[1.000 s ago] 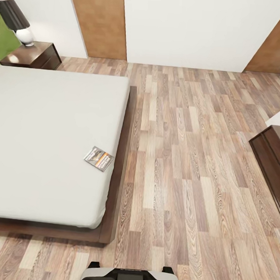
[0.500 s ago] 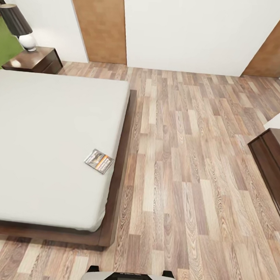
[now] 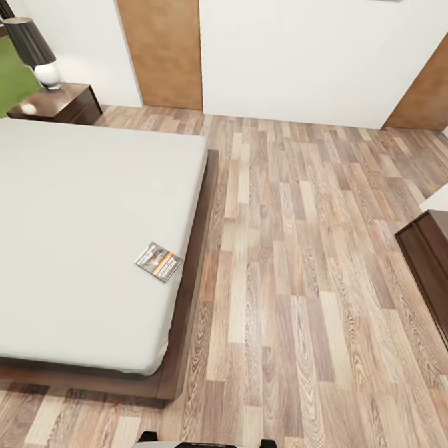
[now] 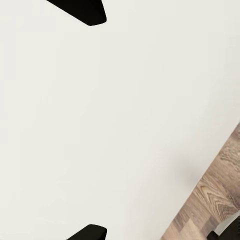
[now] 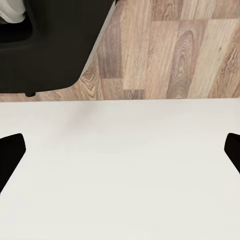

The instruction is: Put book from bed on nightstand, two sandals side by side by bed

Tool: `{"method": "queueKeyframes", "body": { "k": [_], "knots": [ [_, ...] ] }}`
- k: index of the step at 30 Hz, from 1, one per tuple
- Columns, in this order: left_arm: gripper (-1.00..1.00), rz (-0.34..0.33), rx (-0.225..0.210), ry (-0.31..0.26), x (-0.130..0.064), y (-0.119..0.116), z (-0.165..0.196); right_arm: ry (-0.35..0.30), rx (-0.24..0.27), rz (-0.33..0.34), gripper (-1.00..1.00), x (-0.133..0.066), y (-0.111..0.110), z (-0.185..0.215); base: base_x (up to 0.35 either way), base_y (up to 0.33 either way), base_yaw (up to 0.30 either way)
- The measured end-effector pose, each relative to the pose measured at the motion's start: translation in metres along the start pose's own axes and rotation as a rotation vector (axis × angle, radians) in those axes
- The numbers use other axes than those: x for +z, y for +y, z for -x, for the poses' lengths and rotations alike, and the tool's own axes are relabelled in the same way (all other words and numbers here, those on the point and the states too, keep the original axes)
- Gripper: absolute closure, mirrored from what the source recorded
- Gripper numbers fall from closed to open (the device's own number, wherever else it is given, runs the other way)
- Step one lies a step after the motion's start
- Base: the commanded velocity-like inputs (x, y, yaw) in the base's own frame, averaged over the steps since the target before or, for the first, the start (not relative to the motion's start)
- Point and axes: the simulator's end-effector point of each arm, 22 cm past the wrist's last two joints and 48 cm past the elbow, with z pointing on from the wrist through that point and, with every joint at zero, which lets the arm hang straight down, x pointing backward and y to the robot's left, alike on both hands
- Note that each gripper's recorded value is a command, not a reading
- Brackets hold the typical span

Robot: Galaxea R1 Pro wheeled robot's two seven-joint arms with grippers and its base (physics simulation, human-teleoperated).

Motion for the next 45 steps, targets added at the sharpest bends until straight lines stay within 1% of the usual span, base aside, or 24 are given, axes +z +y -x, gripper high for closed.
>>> {"method": "queueKeyframes", "body": {
  "k": [45],
  "knots": [
    [-1.00, -0.034, 0.007, -0.065, 0.005, -0.013, 0.025, -0.074, -0.001, 0.004, -1.00, 0.002, 0.001, 0.028, 0.000, 0.000, 0.000]
  ]
}}
